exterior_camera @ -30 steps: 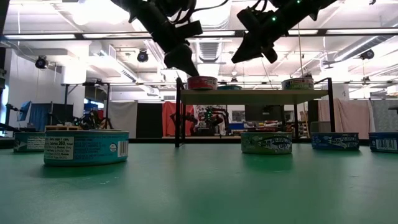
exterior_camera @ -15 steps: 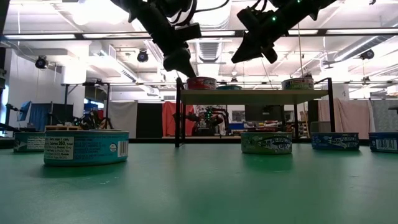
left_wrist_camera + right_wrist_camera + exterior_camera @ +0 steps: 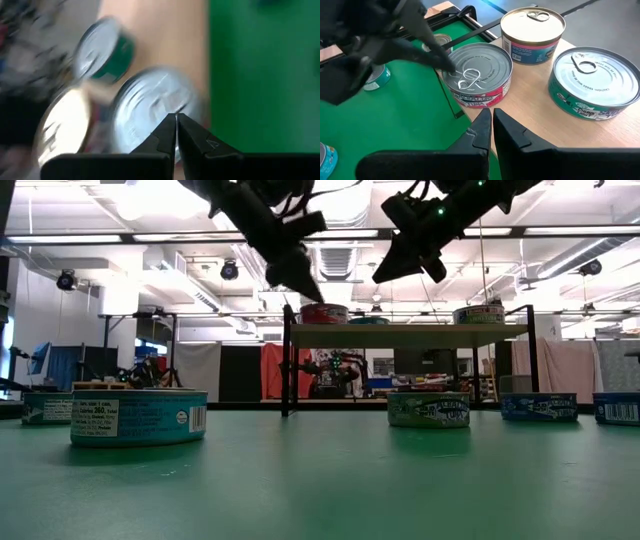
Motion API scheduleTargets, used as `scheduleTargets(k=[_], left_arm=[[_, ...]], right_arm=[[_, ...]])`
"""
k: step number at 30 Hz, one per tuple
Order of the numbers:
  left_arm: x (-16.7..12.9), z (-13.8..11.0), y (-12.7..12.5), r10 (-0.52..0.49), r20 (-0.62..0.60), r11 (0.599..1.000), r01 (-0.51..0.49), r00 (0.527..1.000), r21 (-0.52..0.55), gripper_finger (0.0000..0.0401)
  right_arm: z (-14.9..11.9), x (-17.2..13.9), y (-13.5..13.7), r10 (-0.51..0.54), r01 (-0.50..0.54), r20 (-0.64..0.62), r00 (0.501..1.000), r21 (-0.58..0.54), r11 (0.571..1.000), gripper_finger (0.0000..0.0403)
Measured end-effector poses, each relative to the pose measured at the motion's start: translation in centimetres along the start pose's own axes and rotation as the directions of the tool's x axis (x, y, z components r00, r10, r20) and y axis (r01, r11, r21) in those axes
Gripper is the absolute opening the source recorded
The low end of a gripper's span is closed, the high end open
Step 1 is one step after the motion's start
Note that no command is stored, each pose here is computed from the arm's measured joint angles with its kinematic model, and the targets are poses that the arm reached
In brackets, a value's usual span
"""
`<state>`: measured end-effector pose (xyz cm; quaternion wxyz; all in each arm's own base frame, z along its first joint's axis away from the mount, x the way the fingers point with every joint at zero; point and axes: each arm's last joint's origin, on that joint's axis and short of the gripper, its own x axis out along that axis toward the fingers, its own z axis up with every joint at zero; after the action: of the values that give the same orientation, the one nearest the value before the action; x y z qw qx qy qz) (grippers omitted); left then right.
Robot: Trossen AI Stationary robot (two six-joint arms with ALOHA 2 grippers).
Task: Stack canned seafood by type on shelf
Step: Put the red tuna can on the shelf
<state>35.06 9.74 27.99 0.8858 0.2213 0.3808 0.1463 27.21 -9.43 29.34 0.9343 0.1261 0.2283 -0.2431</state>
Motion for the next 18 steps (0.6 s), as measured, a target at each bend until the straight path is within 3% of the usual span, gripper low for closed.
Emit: scheduleTargets(k=[2,4,10,18], left_arm=[[-0.04,0.38,-0.19,-0.108,0.085,0.994,0.108,0.991,0.003,0.0],[-0.07,0.61,-0.25,-0.144,0.125,0.989,0.144,0.982,0.009,0.0],[-0.03,0.61,0.1,-0.067,0.102,0.998,0.068,0.992,-0.003,0.0],[-0.03,0.57,0.05,-0.07,0.097,0.998,0.07,0.993,-0.002,0.0]], right_arm=[[-0.02,0.0,0.0,0.0,0.0,-0.001,1.0,0.0,1.0,0.0009],[-0.01,0.0,0.0,0.0,0.0,-0.001,1.0,0.0,1.0,0.0009],[-0.02,0.0,0.0,0.0,0.0,-0.001,1.0,0.0,1.0,0.0009],[-0.04,0.0,0.04,0.001,-0.001,-0.001,1.0,-0.001,1.0,0.0009]])
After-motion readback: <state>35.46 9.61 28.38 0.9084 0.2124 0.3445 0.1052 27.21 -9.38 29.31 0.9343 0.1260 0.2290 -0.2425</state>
